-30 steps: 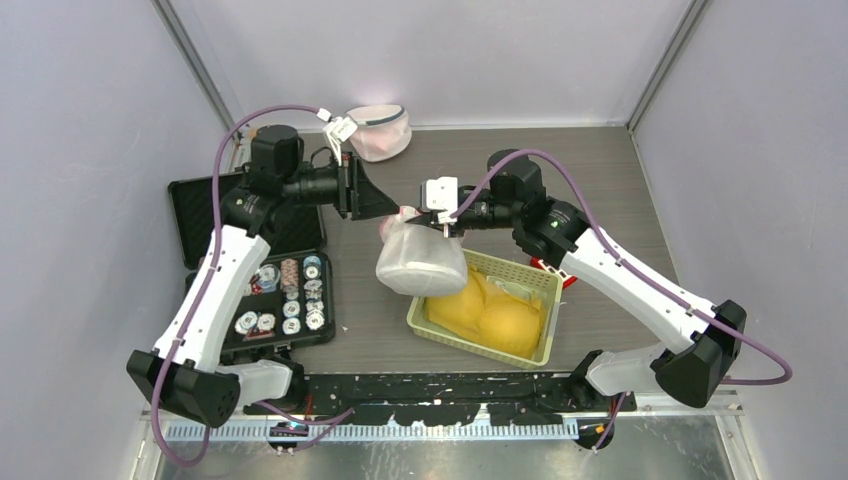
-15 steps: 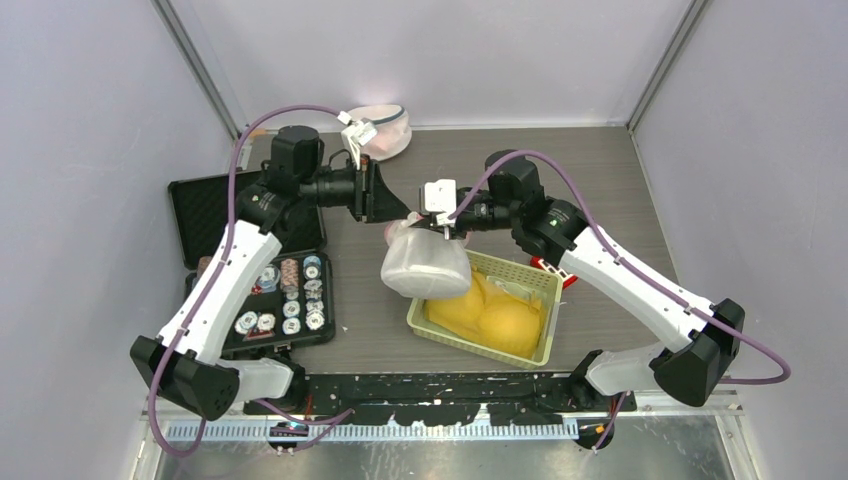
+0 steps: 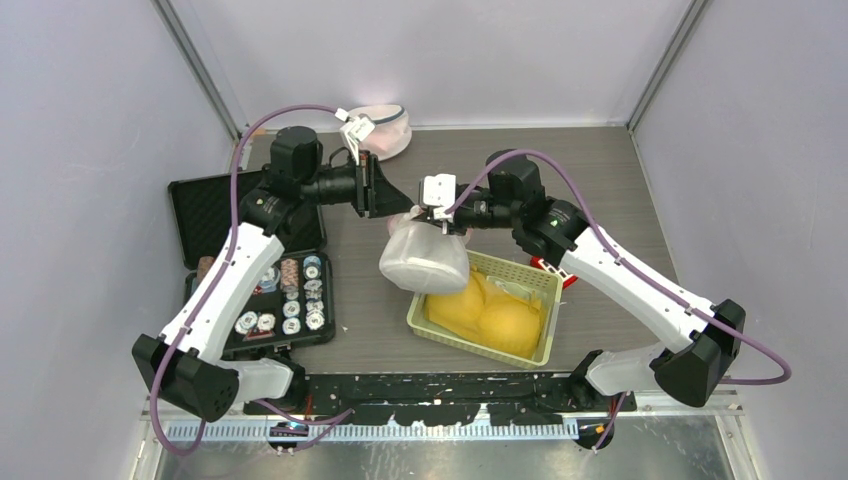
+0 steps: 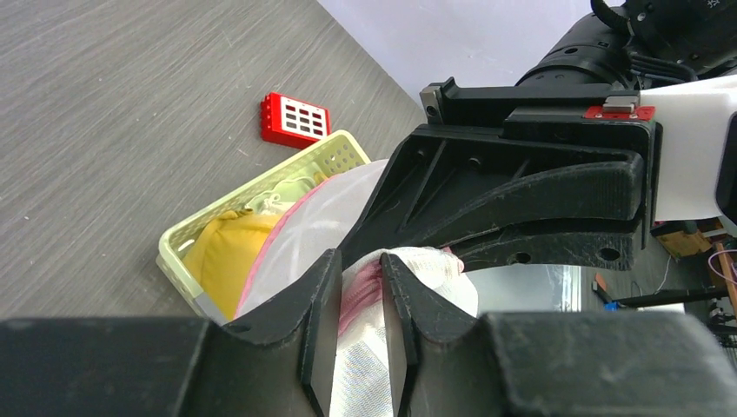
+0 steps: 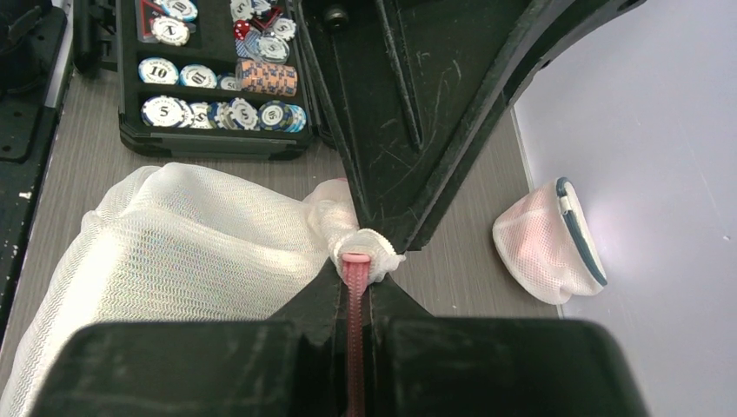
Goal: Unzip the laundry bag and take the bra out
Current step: Unzip the laundry bag at the center of the board.
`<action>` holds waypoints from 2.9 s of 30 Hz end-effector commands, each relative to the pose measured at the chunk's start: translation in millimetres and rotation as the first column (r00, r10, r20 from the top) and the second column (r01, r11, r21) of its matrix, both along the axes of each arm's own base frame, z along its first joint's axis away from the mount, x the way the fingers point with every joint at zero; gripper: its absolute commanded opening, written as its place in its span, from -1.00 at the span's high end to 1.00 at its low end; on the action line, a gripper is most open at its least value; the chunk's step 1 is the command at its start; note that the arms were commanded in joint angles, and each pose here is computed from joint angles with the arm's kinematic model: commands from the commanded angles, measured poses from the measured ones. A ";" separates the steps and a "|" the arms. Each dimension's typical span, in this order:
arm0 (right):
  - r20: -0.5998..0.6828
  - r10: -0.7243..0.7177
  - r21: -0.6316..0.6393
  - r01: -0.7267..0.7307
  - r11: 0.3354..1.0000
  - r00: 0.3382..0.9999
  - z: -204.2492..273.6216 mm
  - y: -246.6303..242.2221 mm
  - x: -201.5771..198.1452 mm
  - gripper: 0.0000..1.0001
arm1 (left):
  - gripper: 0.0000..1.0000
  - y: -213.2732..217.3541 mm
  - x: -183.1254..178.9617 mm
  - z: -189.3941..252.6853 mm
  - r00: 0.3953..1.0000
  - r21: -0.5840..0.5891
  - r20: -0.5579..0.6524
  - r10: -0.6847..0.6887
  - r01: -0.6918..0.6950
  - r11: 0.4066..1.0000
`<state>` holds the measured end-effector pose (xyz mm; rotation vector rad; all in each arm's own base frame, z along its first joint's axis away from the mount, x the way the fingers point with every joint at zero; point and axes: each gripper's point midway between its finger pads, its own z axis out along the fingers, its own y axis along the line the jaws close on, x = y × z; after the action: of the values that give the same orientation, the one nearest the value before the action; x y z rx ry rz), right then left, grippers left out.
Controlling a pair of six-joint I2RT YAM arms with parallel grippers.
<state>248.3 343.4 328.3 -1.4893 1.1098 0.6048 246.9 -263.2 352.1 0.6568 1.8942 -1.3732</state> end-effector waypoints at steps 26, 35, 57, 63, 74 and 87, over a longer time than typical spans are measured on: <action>0.026 0.044 0.145 -0.047 0.988 0.999 35.7 11.6 -2.4 0.99 | 0.16 52.0 -41.8 68.1 0.914 -0.094 0.377 -0.147 0.195 0.976; 0.007 0.109 0.160 -0.109 0.981 0.994 43.3 14.1 -15.2 0.99 | -0.09 52.5 -47.2 48.7 0.769 0.067 0.608 -0.198 0.198 0.978; -0.009 0.170 0.180 -0.165 0.970 0.985 50.8 16.4 -26.8 0.99 | 0.19 20.3 -39.6 11.8 0.695 0.246 0.655 -0.297 0.176 0.953; -0.021 0.173 0.163 -0.167 0.972 0.985 46.1 14.4 -29.2 0.99 | 0.21 19.3 -41.9 23.6 0.677 0.222 0.680 -0.282 0.176 0.959; -0.025 0.187 0.146 -0.182 0.973 0.982 41.7 14.1 -31.6 0.99 | 0.24 22.6 -44.1 33.1 0.640 0.228 0.717 -0.276 0.158 0.961; -0.042 0.169 0.168 -0.160 0.973 0.985 47.3 14.4 -28.4 0.99 | 0.95 21.5 -48.8 30.1 0.628 0.235 0.716 -0.304 0.192 0.953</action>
<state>221.7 358.2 335.7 -1.4915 1.0515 0.8449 207.9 -242.0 360.8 1.3375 1.3303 -0.9033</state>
